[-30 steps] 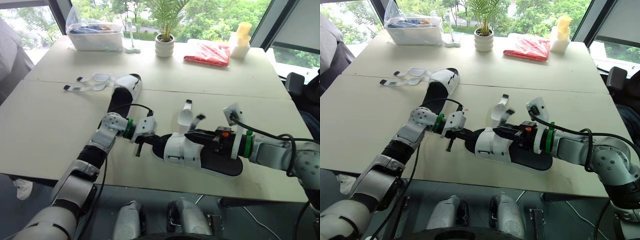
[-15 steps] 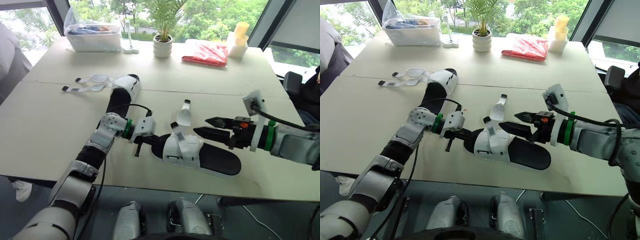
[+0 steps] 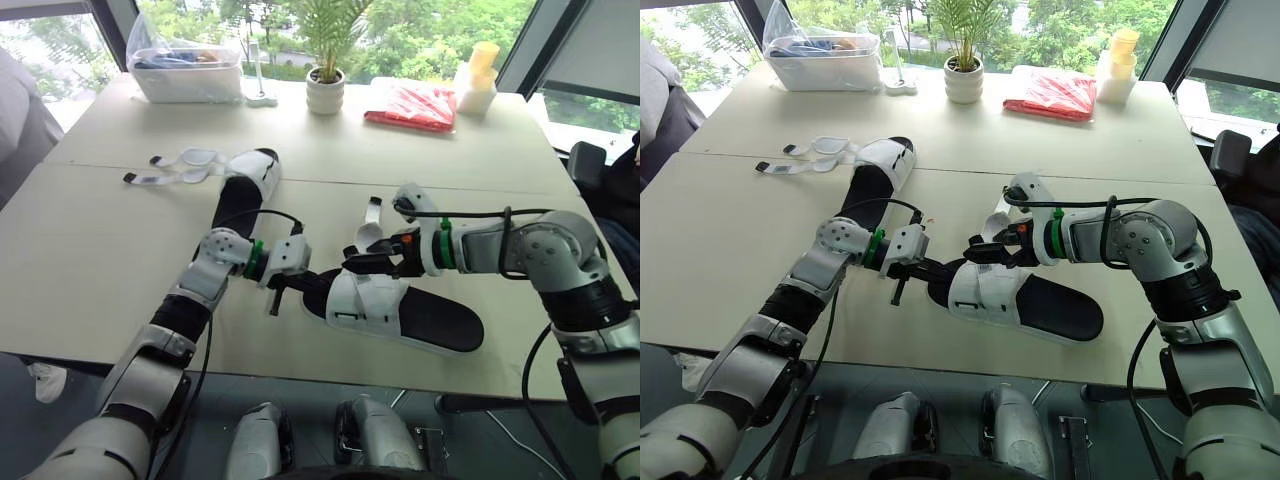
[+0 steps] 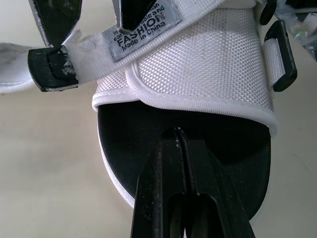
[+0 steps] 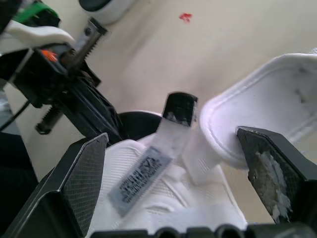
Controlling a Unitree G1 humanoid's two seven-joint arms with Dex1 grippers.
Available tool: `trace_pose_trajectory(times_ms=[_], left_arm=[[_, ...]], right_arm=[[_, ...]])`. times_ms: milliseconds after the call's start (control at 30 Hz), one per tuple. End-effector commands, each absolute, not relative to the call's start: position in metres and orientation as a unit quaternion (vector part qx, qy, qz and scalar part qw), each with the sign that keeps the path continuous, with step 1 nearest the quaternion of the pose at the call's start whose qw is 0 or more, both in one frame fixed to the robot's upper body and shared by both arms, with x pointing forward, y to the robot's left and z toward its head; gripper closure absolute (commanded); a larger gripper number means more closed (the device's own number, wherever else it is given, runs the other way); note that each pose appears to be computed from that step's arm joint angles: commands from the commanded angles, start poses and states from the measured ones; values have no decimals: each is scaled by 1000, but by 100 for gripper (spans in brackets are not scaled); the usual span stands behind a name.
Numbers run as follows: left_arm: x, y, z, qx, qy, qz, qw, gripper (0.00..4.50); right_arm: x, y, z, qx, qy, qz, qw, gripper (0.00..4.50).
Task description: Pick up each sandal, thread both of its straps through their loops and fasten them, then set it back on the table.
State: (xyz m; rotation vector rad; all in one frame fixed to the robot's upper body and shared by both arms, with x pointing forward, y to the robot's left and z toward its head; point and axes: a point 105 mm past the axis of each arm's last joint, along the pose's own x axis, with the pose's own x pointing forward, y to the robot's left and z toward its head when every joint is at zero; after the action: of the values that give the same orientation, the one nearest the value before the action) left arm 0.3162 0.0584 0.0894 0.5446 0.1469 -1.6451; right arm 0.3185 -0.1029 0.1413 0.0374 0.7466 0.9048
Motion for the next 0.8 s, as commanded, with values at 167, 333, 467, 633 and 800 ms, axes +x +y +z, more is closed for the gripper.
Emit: trace_pose_trajectory(times_ms=[167,333,467,633,800], left_arm=[[309,60,70,238,100,-723,641,450],[309,61,70,238,101,-722,642,450],[309,61,70,238,102,-721,643,450],[310,62,72,239,103,-720,643,450],[312,63,72,241,104,-719,643,450]], right_arm=[[312,-85,155,17,334,477,813,124],[311,-84,156,3,324,481,814,381],[312,-85,155,5,325,476,817,381],[317,-96,153,-9,318,456,831,381],[316,-97,156,9,315,459,831,292]])
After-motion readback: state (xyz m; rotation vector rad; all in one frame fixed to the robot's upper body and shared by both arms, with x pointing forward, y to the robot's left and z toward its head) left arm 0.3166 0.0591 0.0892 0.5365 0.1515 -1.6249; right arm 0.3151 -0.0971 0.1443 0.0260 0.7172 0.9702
